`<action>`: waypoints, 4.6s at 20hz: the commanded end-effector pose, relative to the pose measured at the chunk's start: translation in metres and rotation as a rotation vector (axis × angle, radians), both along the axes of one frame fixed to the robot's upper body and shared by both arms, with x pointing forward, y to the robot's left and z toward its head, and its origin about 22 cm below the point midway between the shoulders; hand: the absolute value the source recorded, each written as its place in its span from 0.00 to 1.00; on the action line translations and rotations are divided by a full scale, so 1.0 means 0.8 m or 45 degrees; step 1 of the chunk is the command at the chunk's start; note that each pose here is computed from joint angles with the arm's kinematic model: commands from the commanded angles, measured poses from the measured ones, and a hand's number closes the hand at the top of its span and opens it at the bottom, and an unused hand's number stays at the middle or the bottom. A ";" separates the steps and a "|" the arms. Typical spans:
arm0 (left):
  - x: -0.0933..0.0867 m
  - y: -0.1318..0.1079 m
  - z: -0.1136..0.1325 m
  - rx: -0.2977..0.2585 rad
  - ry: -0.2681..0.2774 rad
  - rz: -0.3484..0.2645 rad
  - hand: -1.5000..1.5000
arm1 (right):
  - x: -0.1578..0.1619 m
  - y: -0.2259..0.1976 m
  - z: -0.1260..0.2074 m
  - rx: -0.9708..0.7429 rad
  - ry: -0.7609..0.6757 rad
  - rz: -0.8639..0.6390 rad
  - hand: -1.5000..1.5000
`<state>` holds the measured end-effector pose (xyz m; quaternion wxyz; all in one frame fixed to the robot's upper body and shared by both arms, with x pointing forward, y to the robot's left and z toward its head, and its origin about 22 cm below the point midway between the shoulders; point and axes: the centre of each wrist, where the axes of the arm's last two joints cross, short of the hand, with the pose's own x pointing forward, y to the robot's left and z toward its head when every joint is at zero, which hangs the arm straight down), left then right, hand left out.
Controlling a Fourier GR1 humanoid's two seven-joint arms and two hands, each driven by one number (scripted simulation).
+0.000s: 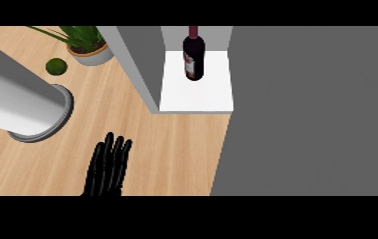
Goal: Pick up the wine, place it into the cabinet and close the cabinet
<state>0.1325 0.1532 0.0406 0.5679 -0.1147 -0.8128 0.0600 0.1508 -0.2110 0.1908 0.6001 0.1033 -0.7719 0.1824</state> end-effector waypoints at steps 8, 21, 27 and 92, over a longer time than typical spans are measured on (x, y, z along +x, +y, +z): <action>0.002 0.077 0.002 0.036 -0.038 0.043 0.00 | -0.039 0.020 -0.008 0.179 0.170 0.280 1.00; -0.005 0.154 0.047 -0.010 -0.062 0.106 0.00 | -0.067 0.085 0.012 0.055 0.147 0.589 1.00; -0.001 0.179 0.059 0.042 -0.040 0.118 0.00 | -0.088 0.111 0.012 0.103 0.167 0.613 1.00; 0.053 0.193 0.066 -0.037 -0.044 0.057 0.00 | 0.304 0.227 0.048 -0.171 -0.172 0.012 1.00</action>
